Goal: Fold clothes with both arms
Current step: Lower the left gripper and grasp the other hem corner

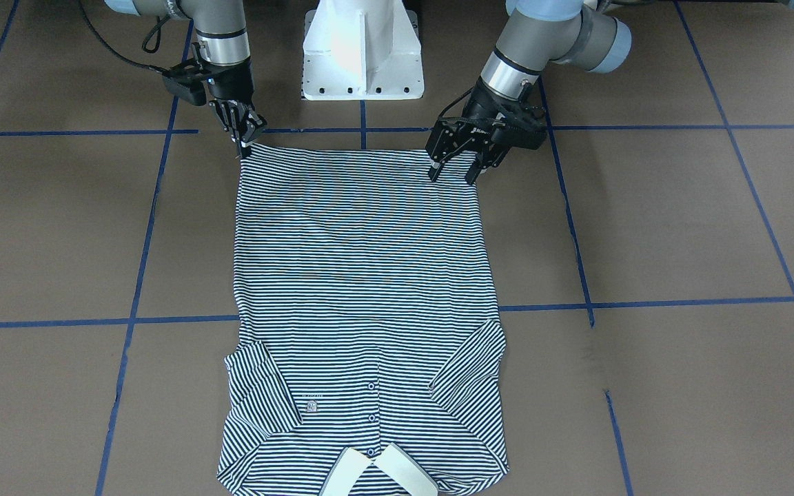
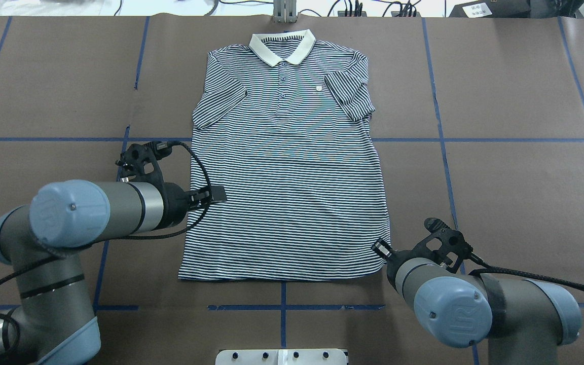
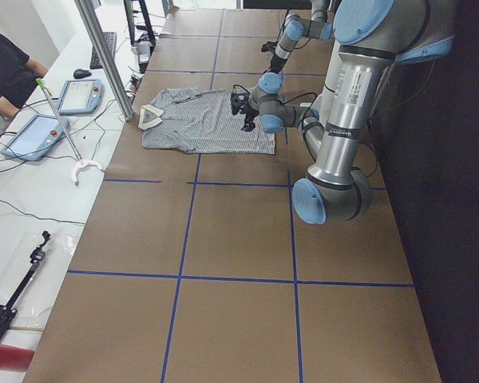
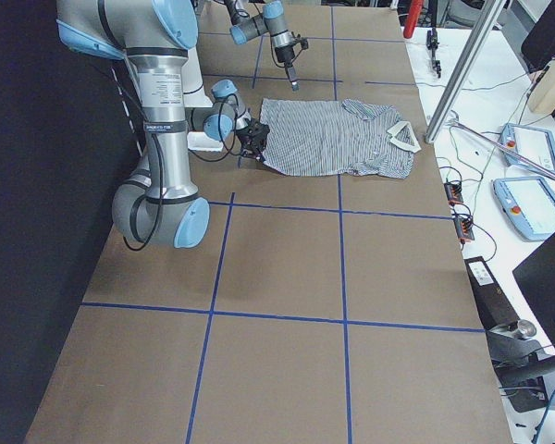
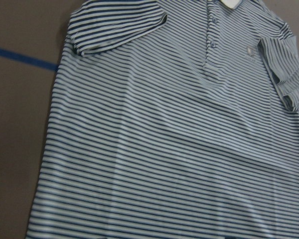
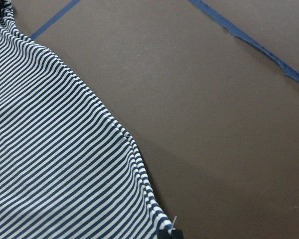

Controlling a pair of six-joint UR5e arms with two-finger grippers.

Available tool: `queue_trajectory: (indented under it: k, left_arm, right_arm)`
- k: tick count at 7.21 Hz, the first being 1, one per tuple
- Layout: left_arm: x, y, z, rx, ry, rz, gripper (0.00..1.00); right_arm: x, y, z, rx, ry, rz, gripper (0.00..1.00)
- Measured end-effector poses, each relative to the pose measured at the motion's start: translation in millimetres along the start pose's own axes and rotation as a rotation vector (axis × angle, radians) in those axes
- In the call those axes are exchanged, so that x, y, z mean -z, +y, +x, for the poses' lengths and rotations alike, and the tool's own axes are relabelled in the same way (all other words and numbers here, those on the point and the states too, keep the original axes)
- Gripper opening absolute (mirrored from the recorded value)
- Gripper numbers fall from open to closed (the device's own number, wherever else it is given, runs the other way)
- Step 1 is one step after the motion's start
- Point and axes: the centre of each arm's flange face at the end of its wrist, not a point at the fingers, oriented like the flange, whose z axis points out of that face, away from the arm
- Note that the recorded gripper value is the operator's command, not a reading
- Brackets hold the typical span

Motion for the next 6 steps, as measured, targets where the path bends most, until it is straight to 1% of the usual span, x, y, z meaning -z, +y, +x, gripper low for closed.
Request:
queue_trajectory:
  k: [1,2,4,6]
  left_arm:
    - [-2.9,21.9,-17.9,0.030,-0.057,-0.010,0.79]
    - [-7.0,38.0,-33.0,0.039,-0.098,-0.017,0.79]
    - [-15.8,63.9,-50.8,0.031,-0.151,-0.045,0.76]
    - [-23.5,78.7,-59.5,0.018,-0.199,-0.062,0.72]
  right_arm:
    - [0.1,-0.4,-0.2,0.000,0.000,0.000,0.00]
    - [0.5,-0.3,-0.6,-0.001,0.000,-0.002,0.00]
    - [0.5,-0.3,-0.7,-0.001,0.000,-0.002,0.00]
    - [0.1,-0.3,0.1,0.000,0.002,-0.002,0.00]
